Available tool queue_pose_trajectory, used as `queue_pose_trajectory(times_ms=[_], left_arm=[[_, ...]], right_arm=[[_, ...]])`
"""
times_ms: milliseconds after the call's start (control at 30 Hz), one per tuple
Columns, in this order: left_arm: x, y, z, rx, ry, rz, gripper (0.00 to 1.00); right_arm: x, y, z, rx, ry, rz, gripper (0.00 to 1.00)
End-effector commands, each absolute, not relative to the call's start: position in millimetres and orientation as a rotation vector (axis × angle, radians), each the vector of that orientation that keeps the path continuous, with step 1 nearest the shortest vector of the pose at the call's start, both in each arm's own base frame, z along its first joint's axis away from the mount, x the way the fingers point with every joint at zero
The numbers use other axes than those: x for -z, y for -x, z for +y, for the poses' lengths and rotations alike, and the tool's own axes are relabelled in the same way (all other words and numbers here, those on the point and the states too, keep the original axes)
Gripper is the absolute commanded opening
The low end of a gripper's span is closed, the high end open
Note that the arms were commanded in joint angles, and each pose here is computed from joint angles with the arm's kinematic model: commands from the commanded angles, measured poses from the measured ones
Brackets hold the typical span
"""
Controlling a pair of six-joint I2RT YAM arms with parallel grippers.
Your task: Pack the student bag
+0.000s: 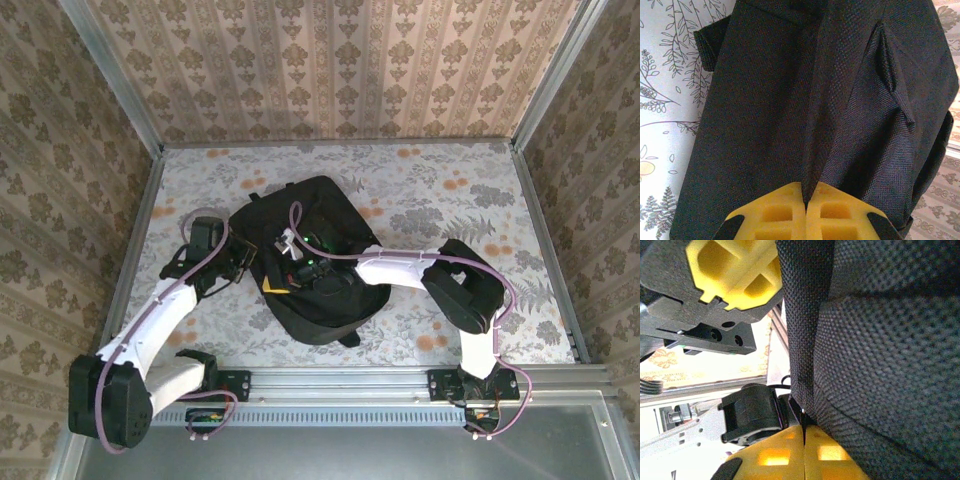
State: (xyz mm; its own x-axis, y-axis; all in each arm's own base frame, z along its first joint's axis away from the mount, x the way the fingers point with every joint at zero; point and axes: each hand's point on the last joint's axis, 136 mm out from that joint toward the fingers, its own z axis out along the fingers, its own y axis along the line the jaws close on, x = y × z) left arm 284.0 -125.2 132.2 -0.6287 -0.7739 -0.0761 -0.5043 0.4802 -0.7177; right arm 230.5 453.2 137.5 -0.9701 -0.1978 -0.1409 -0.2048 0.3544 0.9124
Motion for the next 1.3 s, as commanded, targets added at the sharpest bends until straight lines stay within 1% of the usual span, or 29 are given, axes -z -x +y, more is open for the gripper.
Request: queue_pose_trajectory(times_ms=[0,233,367,500,600,733,833,867,933,1000,1100,1267], left_arm=[[-149,-290,-134,1.035,0.982,2.334,0.0],[-146,-292,-128,1.023,0.987,2.338,0.0],[-144,-293,-129,1.031,0.99,2.343,0.0],[-145,-293,-130,1.037,0.985,2.344,0.0],[-146,-293,-130,1.034,0.983,2.344,0.0],[-146,-294,-129,1.032,0.982,2.345,0.0],[-145,-294,-129,1.027,0.984,2.347,0.0],[-145,-294,-129,1.028,0.985,2.348,0.0],[-145,-295,-130,1.03,0.985,2.349,0.0],[-145,-295,-130,1.03,0.984,2.349,0.0],[-143,-295,-130,1.029,0.987,2.352,0.0],[-143,-294,-130,1.025,0.983,2.353,0.0]], right_arm=[[-150,-239,448,-1.737,0.408,2.499,0.09],[-151,-234,439,-1.725,0.423,2.506,0.1],[-153,-232,438,-1.731,0.429,2.504,0.15],[-156,-234,441,-1.75,0.429,2.498,0.17],[-157,-234,442,-1.752,0.433,2.497,0.16],[-155,-233,441,-1.74,0.439,2.507,0.09],[-153,-232,440,-1.737,0.443,2.514,0.07],[-154,-231,439,-1.742,0.447,2.512,0.1],[-152,-228,440,-1.754,0.456,2.518,0.2],[-150,-224,441,-1.777,0.463,2.528,0.24],[-148,-216,445,-1.814,0.496,2.534,0.26],[-145,-207,447,-1.825,0.541,2.552,0.27]])
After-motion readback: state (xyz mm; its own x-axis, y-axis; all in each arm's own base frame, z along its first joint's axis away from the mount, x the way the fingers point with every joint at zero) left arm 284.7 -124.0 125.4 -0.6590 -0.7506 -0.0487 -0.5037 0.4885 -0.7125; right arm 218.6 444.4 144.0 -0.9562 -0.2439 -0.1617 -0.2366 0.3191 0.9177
